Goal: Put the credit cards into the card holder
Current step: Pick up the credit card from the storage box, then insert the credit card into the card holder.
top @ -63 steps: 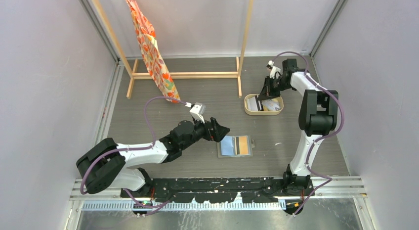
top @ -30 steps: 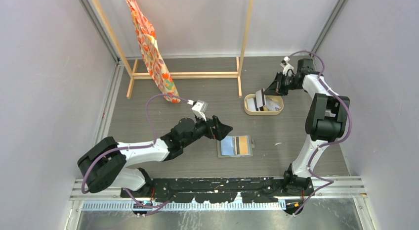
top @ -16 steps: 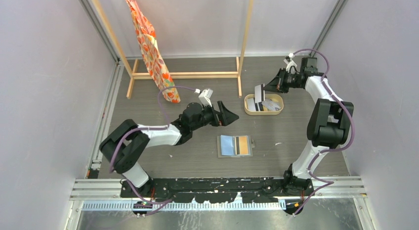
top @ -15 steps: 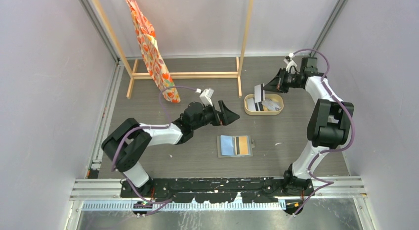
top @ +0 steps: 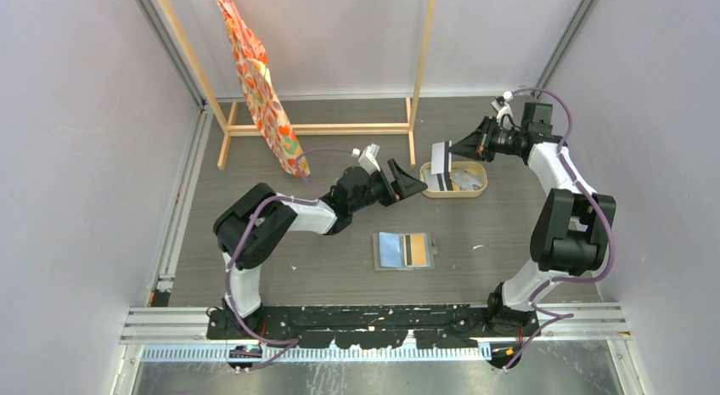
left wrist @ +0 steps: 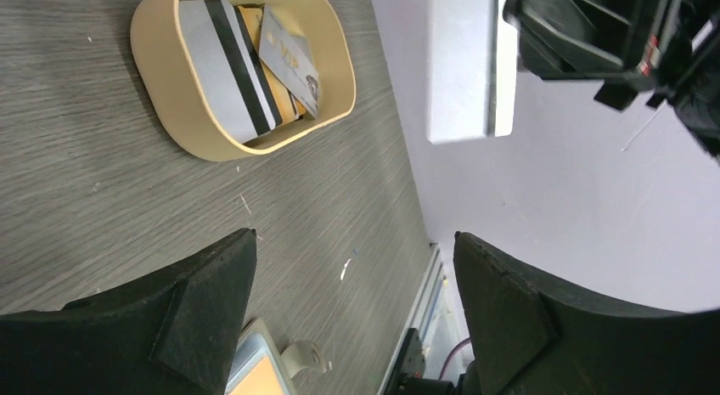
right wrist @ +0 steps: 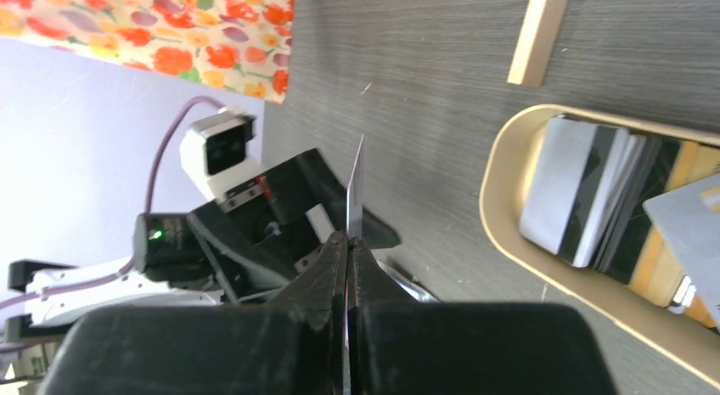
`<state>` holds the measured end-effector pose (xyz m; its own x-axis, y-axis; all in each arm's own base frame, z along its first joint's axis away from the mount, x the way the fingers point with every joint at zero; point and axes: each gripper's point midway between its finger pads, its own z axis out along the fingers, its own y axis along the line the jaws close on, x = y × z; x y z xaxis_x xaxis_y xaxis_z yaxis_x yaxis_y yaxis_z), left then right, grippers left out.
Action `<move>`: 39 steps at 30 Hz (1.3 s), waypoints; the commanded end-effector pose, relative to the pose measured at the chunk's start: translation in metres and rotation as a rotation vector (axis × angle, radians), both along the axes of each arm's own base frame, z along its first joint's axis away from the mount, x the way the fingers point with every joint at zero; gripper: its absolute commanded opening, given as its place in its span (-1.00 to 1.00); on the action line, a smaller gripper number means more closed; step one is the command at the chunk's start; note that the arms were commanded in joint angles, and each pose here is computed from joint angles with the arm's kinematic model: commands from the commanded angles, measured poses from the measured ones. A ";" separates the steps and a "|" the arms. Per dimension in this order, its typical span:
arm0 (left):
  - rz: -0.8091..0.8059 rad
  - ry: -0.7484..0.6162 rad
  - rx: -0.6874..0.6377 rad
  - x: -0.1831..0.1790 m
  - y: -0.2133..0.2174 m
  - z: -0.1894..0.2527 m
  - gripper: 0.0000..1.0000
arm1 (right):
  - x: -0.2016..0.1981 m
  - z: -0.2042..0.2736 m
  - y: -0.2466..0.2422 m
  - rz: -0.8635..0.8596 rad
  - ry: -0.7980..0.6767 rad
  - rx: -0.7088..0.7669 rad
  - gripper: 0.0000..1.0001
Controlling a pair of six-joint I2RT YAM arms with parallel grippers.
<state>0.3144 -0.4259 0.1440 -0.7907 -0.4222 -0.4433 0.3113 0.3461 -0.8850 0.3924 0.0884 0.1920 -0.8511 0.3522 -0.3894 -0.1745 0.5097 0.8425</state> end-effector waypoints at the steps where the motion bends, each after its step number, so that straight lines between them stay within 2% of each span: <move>1: 0.015 -0.042 -0.163 0.014 -0.012 0.039 0.71 | -0.016 0.035 0.011 0.033 -0.073 0.067 -0.98; 14: 0.005 -0.071 -0.361 0.012 -0.010 0.066 0.53 | -0.038 0.037 0.029 0.083 -0.086 0.082 -0.98; 22: -0.011 -0.052 -0.401 0.015 -0.016 0.069 0.25 | -0.047 0.040 0.039 0.117 -0.099 0.093 -0.98; 25: -0.015 -0.065 -0.420 0.014 -0.015 0.074 -0.07 | -0.050 0.038 0.042 0.127 -0.098 0.094 -0.98; 32: -0.041 -0.078 -0.464 0.008 -0.013 0.085 -0.55 | -0.057 0.030 0.046 0.155 -0.098 0.073 -0.98; 34: -0.047 -0.081 -0.479 0.005 -0.011 0.086 -0.85 | -0.057 0.028 0.045 0.158 -0.102 0.058 -0.98; 35: -0.050 -0.081 -0.482 0.004 -0.011 0.086 -0.93 | -0.058 0.026 0.046 0.159 -0.095 0.054 -0.98; 38: -0.057 -0.083 -0.487 -0.002 -0.006 0.085 -0.99 | -0.063 0.023 0.047 0.185 -0.107 0.021 -0.98; 39: -0.055 -0.088 -0.485 -0.004 -0.004 0.085 -0.99 | -0.067 0.023 0.049 0.205 -0.118 0.017 -0.88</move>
